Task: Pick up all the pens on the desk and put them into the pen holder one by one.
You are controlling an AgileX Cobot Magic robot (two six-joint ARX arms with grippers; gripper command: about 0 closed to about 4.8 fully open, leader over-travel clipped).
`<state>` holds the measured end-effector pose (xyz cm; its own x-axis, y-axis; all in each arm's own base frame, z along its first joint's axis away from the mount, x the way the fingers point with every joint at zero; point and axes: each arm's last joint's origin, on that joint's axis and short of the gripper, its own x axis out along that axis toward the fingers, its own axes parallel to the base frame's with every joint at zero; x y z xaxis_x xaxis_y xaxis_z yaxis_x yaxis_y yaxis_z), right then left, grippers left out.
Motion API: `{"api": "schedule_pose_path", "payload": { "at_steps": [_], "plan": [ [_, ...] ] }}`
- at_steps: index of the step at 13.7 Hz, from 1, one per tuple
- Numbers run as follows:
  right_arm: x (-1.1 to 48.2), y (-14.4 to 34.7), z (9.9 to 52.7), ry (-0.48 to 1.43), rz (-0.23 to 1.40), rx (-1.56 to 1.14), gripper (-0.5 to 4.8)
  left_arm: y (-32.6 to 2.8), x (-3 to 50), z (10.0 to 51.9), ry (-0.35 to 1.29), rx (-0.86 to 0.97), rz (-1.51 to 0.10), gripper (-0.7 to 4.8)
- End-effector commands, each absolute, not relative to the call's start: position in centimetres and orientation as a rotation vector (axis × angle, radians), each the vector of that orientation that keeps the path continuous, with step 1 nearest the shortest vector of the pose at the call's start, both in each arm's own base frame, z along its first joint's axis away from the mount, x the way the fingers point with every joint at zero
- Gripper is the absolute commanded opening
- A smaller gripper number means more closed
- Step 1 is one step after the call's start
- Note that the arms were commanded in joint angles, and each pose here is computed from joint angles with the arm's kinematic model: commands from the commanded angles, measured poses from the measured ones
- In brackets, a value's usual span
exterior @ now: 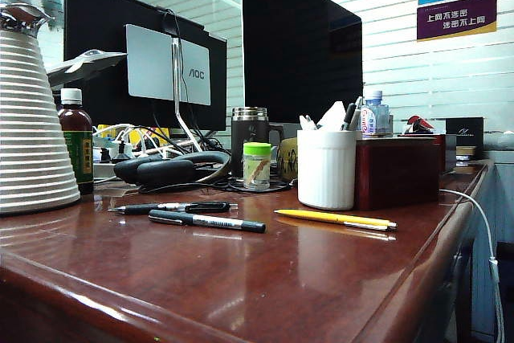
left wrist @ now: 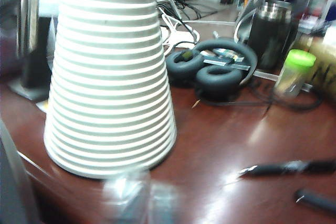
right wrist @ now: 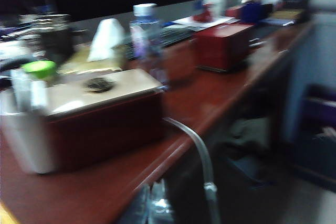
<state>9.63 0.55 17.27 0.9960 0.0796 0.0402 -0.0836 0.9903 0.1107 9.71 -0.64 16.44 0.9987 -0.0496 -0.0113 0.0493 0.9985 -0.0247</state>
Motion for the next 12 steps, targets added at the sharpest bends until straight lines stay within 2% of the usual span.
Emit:
{"api": "schedule_pose_path", "payload": {
  "at_steps": [1,4,7,9,11,12],
  "plan": [
    [8.1,0.7,22.3,-0.163,0.152,0.119,3.29,-0.6,9.2,19.1,-0.075,-0.203,-0.076,4.79],
    [5.9,1.0,27.7,-0.146,0.305,0.021,3.30,-1.1,7.4,23.7,-0.083,-0.183,-0.272,4.79],
    [6.9,1.5,32.1,-0.068,0.460,-0.033,3.29,-1.5,7.2,27.2,-0.070,-0.136,-0.434,4.79],
    [9.3,1.9,33.5,-0.002,0.557,-0.053,3.29,-1.8,8.1,28.9,-0.033,-0.138,-0.488,4.79],
    [14.1,2.7,34.9,0.107,0.628,-0.101,3.29,-2.6,10.5,31.5,-0.005,-0.131,-0.548,4.79],
    [17.5,4.7,33.6,0.223,0.713,-0.149,3.29,-4.2,12.8,30.9,0.099,-0.111,-0.602,4.79]
  ]
}}
